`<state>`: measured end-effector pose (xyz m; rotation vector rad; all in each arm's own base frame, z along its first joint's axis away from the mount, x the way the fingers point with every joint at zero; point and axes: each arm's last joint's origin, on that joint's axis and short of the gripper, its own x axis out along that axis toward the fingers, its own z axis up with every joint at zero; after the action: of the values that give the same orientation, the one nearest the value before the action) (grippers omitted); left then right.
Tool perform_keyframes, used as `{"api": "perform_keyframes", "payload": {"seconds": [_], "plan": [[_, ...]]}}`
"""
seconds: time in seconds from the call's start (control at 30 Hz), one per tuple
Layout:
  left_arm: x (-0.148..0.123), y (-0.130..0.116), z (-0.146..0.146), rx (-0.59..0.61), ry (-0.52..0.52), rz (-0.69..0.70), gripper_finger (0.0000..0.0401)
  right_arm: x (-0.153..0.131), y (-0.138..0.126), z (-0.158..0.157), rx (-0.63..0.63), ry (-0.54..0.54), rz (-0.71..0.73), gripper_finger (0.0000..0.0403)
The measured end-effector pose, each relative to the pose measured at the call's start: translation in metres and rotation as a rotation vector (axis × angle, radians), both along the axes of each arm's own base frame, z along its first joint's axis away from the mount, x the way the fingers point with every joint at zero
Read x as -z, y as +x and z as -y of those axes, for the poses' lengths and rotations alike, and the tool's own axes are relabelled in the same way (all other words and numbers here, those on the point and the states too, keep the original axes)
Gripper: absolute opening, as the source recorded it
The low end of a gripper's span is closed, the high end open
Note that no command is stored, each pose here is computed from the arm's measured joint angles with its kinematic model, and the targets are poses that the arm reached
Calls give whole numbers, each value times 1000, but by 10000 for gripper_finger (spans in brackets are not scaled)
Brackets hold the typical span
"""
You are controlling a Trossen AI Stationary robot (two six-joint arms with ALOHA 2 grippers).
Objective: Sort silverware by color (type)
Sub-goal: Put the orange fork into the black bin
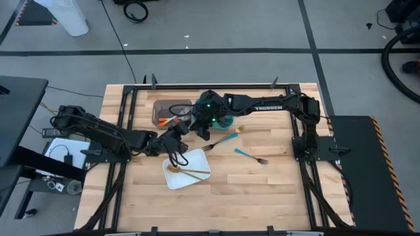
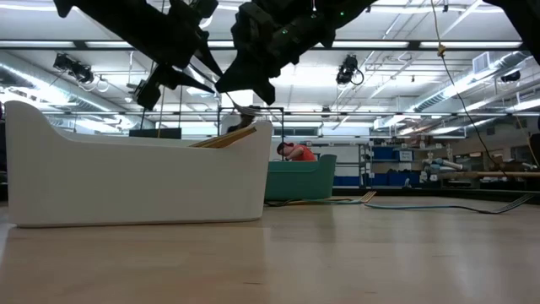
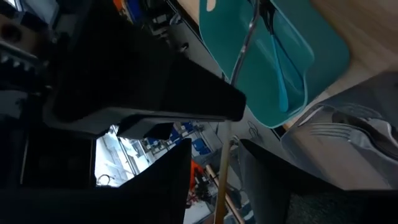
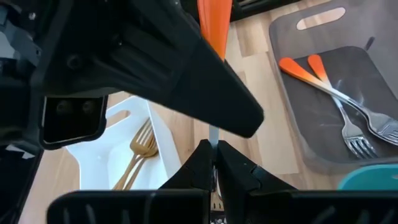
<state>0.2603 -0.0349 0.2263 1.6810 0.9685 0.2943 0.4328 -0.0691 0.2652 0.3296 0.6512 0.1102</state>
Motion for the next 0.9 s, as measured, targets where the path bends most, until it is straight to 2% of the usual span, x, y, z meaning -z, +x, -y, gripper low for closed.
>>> {"api": "perform_keyframes", "payload": {"seconds": [0.33,0.43,0.6,0.9], "plan": [[0,0,0,-7,-12,12,135,0,0,0,12,-8,2,20],[0,0,0,-7,-13,13,101,0,0,0,13,-7,2,20],[1,-1,-1,-14,-24,18,16,0,0,1,14,-7,1,20],[3,-2,-1,-29,-51,31,8,0,0,1,31,-20,2,22]]}}
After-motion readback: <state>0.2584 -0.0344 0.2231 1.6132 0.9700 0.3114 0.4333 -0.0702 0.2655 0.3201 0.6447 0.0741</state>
